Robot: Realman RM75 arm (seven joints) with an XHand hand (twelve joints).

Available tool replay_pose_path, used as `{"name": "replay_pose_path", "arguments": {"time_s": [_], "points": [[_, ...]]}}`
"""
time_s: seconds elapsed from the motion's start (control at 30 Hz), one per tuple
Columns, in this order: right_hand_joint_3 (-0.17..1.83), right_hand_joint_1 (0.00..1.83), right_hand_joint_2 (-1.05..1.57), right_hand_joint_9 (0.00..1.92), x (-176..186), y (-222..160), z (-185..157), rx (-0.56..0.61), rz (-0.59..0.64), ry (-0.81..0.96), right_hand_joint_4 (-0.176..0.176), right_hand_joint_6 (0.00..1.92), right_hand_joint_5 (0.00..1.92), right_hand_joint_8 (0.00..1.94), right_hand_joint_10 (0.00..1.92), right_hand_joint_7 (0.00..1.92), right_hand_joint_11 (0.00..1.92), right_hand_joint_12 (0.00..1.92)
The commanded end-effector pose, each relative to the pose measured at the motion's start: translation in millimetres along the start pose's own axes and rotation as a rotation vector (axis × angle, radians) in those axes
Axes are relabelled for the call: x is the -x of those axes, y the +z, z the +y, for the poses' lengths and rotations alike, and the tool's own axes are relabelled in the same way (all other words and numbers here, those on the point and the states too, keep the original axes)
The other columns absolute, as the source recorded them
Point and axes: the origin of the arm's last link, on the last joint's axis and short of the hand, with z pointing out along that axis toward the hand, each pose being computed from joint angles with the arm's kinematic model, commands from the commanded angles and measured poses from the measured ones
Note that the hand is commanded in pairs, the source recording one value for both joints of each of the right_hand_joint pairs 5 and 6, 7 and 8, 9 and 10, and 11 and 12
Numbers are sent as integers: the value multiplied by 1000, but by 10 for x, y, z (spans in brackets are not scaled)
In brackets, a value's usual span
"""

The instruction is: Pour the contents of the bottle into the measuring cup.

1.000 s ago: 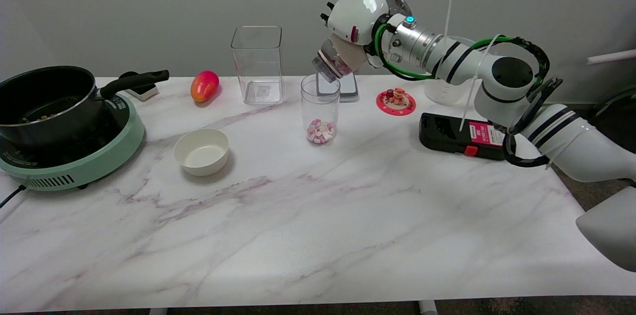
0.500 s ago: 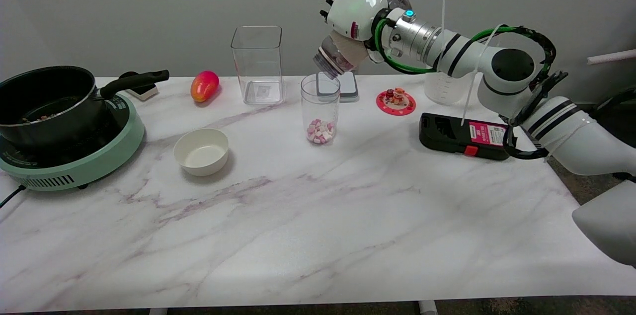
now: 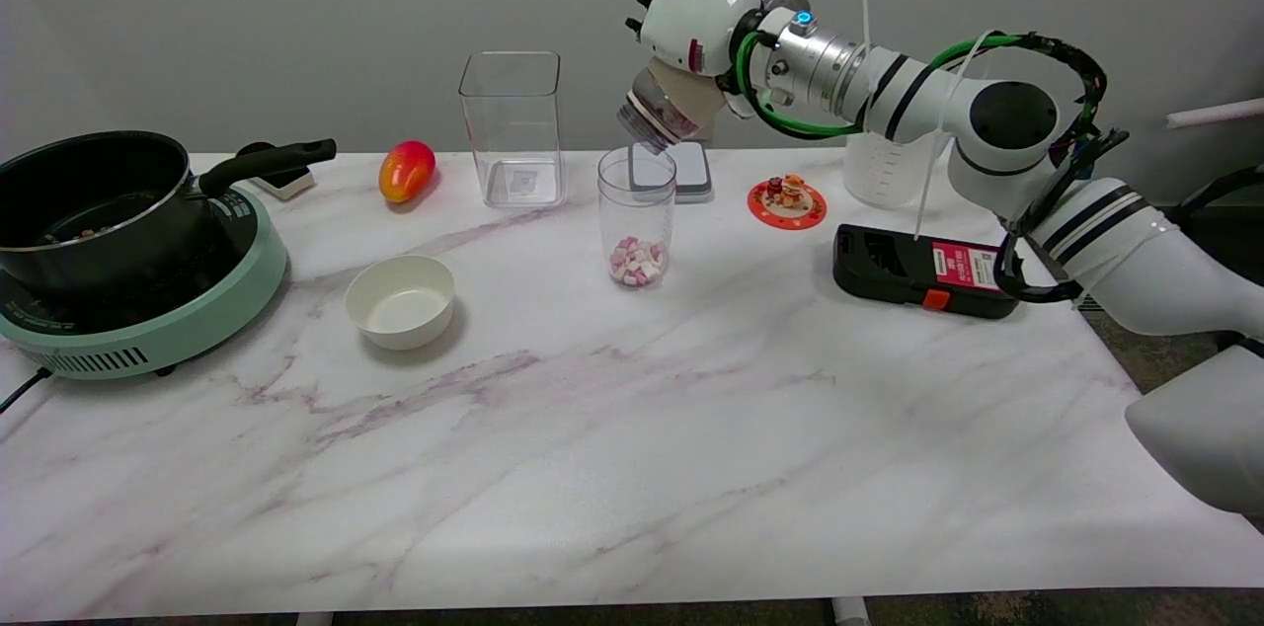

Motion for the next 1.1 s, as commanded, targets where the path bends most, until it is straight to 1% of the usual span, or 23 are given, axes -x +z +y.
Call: {"name": "replay_pose_path", "arguments": {"time_s": [0.03, 0.53, 1.1], "points": [[1095, 1507, 546, 1368, -65, 31, -5, -40, -3, -40, 0, 1534, 1534, 1547, 1368, 1547, 1157, 1157], [980, 1490, 670, 1395, -114, 49, 18, -68, -2, -97, 0, 1578, 1578, 1570, 1395, 1570, 1176, 1176], [939, 1482, 726, 1405, -178, 64, 2, -93, 7, -136, 0, 1592, 1592, 1590, 1405, 1590, 1185, 1185]]}}
